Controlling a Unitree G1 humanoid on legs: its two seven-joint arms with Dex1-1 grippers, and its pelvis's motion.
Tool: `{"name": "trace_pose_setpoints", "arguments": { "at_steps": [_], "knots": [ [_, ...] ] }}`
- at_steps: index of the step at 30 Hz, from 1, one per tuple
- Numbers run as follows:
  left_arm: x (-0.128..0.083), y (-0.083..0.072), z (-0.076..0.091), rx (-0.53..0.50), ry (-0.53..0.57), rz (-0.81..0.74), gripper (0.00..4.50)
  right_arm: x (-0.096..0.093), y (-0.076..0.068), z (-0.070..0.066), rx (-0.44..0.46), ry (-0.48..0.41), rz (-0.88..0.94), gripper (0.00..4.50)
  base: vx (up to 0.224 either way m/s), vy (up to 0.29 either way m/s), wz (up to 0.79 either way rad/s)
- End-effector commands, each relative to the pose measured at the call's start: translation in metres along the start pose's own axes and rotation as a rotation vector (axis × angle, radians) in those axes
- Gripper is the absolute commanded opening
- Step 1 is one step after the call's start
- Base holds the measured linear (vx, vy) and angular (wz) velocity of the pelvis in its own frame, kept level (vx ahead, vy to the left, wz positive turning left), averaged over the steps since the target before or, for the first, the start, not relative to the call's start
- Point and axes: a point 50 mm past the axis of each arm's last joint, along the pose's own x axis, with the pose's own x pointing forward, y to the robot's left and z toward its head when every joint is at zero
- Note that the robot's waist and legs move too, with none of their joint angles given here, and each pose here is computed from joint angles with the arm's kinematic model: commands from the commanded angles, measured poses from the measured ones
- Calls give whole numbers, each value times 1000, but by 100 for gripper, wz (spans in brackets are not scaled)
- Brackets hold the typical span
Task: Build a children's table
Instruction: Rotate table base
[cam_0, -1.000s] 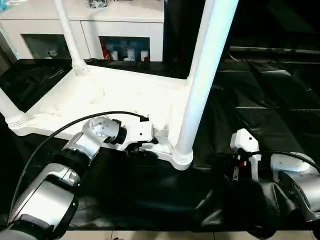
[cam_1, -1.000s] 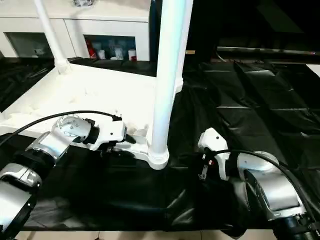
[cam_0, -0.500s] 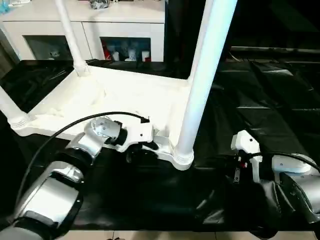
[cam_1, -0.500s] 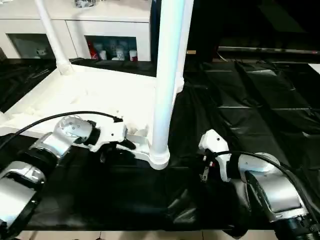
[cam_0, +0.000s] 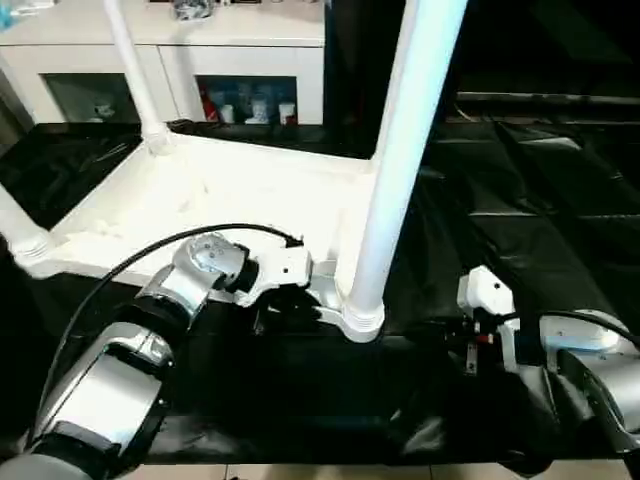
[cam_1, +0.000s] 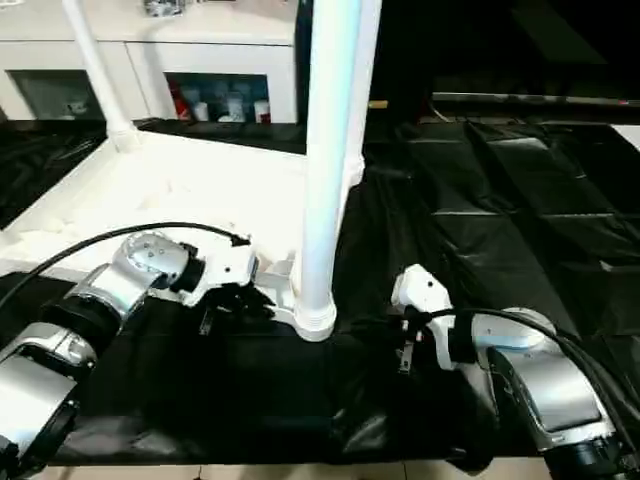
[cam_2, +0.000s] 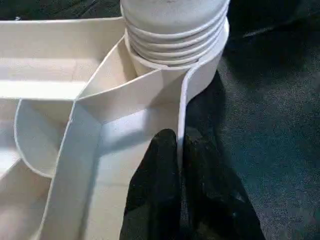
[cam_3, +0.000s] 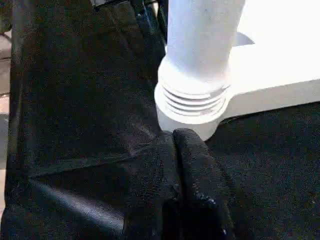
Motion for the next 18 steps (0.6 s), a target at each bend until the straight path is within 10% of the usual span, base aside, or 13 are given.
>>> {"name": "trace_pose_setpoints", "arguments": {
  "at_steps": [1, 12, 18],
  "knots": [
    [2, -5, -15, -125, 27, 35, 3, 2, -2, 5, 3, -24, 0, 0, 0, 0, 0],
    [21, -11, -10, -277, -40, 151, 0, 4, -10, 1, 80, -55, -82, 99, 0, 0, 0],
    [29, -16, 1, -188, -148, 239, 0, 5, -27, -1, 100, -128, -245, 151, 0, 0, 0]
  ]
}}
